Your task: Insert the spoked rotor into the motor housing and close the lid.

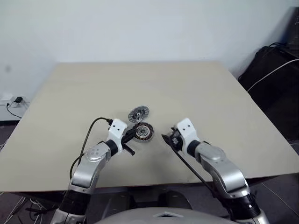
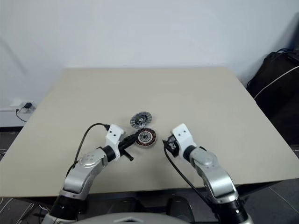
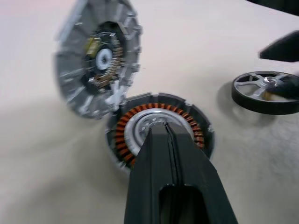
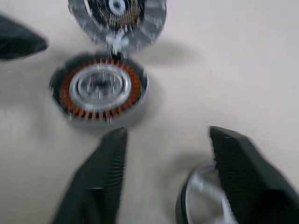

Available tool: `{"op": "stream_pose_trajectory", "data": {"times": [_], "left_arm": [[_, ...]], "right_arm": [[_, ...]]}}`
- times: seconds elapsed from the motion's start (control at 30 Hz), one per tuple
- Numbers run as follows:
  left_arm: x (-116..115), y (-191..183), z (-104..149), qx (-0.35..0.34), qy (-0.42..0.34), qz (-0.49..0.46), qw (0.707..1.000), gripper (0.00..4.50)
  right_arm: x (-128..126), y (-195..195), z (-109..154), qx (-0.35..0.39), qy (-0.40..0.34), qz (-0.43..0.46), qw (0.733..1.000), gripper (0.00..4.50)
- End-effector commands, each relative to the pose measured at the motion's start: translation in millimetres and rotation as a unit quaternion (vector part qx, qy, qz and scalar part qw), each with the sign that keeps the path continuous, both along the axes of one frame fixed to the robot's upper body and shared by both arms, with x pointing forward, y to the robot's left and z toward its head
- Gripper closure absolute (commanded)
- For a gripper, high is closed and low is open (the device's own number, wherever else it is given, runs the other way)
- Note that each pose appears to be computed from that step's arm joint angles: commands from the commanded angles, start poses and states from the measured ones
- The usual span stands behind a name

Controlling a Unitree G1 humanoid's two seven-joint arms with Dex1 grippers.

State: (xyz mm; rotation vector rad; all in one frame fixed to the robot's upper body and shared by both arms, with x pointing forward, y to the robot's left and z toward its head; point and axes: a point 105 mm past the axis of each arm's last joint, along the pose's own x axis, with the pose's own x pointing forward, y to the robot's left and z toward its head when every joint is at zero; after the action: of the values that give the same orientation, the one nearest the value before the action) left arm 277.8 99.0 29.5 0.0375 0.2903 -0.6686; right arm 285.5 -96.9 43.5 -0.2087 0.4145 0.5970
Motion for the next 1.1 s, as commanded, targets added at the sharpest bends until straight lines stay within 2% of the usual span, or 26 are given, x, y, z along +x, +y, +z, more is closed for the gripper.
{"op": "stream_pose_trajectory", "data": {"times": [0.03, 0.17, 0.2, 0.37, 0.67, 1.1], "left_arm": [[-4, 11, 15, -0.014, -0.031, 0.018, 0.999, 4.5], [-17, 19, 7, -0.012, -0.02, 0.032, 0.999, 4.5], [-19, 20, 5, -0.006, -0.018, 0.033, 0.999, 4.5], [-25, 26, -3, 0.004, -0.008, 0.061, 0.998, 4.5], [-30, 26, -8, 0.003, 0.002, 0.071, 0.997, 4.5], [-27, 24, -11, 0.004, 0.006, 0.067, 0.998, 4.5]], "right_arm": [[12, 18, 8, -0.01, -0.011, 0.013, 1.0, 2.95], [21, 41, 7, -0.021, -0.001, 0.03, 0.999, 4.26], [22, 46, 7, -0.024, 0.001, 0.035, 0.999, 4.48], [27, 67, 5, -0.047, 0.008, 0.059, 0.997, 4.48], [38, 82, -2, -0.053, 0.016, 0.069, 0.996, 4.48], [34, 85, -18, -0.063, 0.035, 0.095, 0.993, 4.48]]}}
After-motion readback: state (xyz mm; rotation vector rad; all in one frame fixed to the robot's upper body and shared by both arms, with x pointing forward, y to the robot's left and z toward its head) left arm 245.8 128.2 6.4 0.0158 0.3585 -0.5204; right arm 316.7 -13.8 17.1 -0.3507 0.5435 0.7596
